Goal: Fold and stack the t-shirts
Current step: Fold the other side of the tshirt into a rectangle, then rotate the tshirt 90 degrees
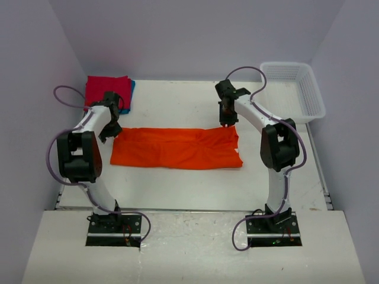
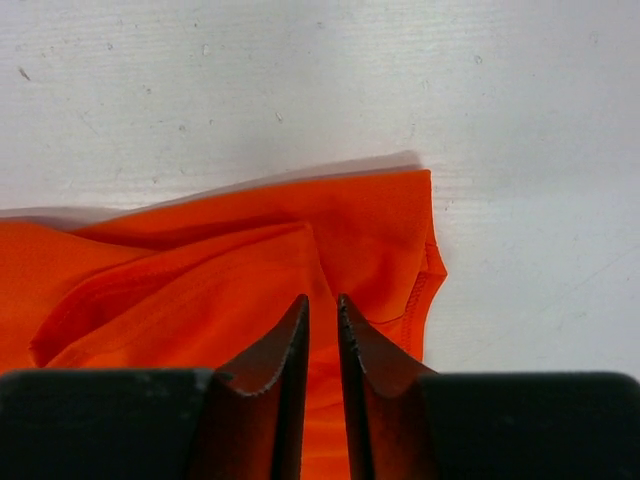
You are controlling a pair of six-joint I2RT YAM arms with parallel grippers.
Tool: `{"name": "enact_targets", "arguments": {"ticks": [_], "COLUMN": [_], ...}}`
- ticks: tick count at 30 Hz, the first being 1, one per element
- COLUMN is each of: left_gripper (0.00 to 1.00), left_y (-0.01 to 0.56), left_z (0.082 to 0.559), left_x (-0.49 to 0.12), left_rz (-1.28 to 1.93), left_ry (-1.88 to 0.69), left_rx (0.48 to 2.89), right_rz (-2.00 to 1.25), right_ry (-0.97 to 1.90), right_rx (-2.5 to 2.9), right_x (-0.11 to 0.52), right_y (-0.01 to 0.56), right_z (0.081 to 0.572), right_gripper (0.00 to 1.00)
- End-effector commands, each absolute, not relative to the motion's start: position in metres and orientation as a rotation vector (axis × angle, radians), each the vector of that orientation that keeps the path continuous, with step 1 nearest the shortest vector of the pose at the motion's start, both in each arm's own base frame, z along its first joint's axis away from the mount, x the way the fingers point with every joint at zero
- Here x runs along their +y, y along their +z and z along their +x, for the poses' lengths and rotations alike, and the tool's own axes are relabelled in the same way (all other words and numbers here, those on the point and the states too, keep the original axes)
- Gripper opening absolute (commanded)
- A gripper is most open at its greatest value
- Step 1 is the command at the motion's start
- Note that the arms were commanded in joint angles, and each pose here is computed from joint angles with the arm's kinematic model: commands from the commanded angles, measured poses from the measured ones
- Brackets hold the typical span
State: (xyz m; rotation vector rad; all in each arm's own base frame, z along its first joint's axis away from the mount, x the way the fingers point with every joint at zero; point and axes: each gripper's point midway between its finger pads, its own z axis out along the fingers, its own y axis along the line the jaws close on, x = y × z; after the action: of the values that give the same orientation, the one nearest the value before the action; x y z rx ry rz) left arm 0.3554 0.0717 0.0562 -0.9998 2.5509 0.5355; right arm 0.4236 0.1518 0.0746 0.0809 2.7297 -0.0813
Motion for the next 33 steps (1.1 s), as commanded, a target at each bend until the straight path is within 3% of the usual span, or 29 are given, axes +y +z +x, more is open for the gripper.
{"name": "enact_targets", "arguments": {"ticks": [1, 7, 10, 11, 12, 13, 14, 15, 24, 33], "left_gripper": [0.58, 0.61, 0.52, 0.44, 0.34, 0.25, 0.12, 0.00, 0.00, 0.00], "left_y": [0.117, 0.175, 0.181, 0.183, 0.179, 0.178, 0.169, 0.165, 0.114, 0.086], "left_z": [0.354, 0.365, 0.380, 0.392, 0.394, 0.402, 0.400, 0.399, 0.387, 0.379], "left_x": [0.081, 0.019, -0.040, -0.072, -0.095, -0.113, -0.144, -0.165, -0.319, -0.393], "left_rz": [-1.037, -0.813, -0.557, -0.420, -0.339, -0.266, -0.167, -0.093, 0.439, 0.655], "left_ry": [0.584, 0.431, 0.213, 0.054, -0.039, -0.129, -0.298, -0.377, -0.745, -0.927], "left_rx": [2.326, 2.237, 2.295, 2.307, 2.325, 2.308, 2.352, 2.360, 2.386, 2.363], "right_rz": [0.065, 0.088, 0.110, 0.107, 0.121, 0.136, 0.142, 0.155, 0.141, 0.155], "right_ry": [-0.038, -0.067, -0.073, -0.082, -0.074, -0.042, -0.045, -0.031, 0.075, 0.056], "right_rx": [2.621, 2.509, 2.449, 2.447, 2.429, 2.384, 2.396, 2.390, 2.412, 2.447], "right_x": [0.158, 0.150, 0.143, 0.140, 0.138, 0.133, 0.129, 0.127, 0.111, 0.096], "right_y": [0.119, 0.179, 0.214, 0.213, 0.220, 0.239, 0.232, 0.235, 0.231, 0.205], "right_z": [0.439, 0.435, 0.418, 0.409, 0.402, 0.391, 0.381, 0.373, 0.301, 0.267], "right_gripper": [0.20, 0.36, 0.50, 0.50, 0.46, 0.16, 0.00, 0.00, 0.00, 0.00]}}
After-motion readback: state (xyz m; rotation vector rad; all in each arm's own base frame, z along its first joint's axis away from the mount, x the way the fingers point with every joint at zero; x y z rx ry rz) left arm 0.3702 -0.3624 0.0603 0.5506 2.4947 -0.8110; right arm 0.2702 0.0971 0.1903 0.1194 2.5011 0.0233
